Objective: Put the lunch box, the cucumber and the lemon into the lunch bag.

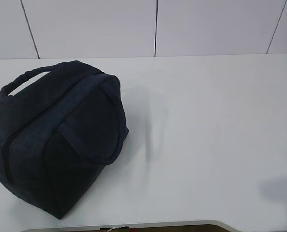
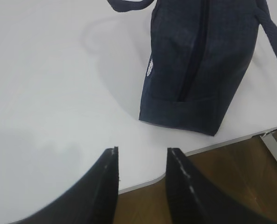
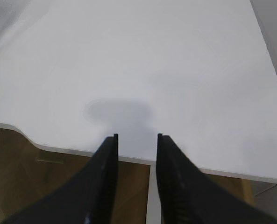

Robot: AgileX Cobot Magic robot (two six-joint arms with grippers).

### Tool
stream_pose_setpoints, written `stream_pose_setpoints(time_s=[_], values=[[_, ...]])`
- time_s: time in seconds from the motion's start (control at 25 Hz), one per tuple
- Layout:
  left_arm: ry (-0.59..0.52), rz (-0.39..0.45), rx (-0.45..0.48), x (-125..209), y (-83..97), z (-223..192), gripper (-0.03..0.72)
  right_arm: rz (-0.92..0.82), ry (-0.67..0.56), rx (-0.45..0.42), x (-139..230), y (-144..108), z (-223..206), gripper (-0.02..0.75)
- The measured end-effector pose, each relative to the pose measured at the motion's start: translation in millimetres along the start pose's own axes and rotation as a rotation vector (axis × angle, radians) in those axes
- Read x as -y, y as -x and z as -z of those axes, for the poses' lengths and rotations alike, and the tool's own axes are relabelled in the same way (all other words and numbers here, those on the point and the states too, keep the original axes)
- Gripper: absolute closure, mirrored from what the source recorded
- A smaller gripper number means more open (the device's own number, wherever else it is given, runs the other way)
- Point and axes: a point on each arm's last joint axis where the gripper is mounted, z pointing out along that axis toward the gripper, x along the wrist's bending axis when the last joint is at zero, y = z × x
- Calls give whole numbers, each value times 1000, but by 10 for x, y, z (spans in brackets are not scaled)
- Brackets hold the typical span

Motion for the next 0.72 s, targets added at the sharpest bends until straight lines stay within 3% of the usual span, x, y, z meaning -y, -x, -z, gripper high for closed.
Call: stream_pose_setpoints(time_s=[0.72], values=[[0, 0, 0, 0, 0, 0, 446, 0, 0, 0, 0, 0, 0, 496]])
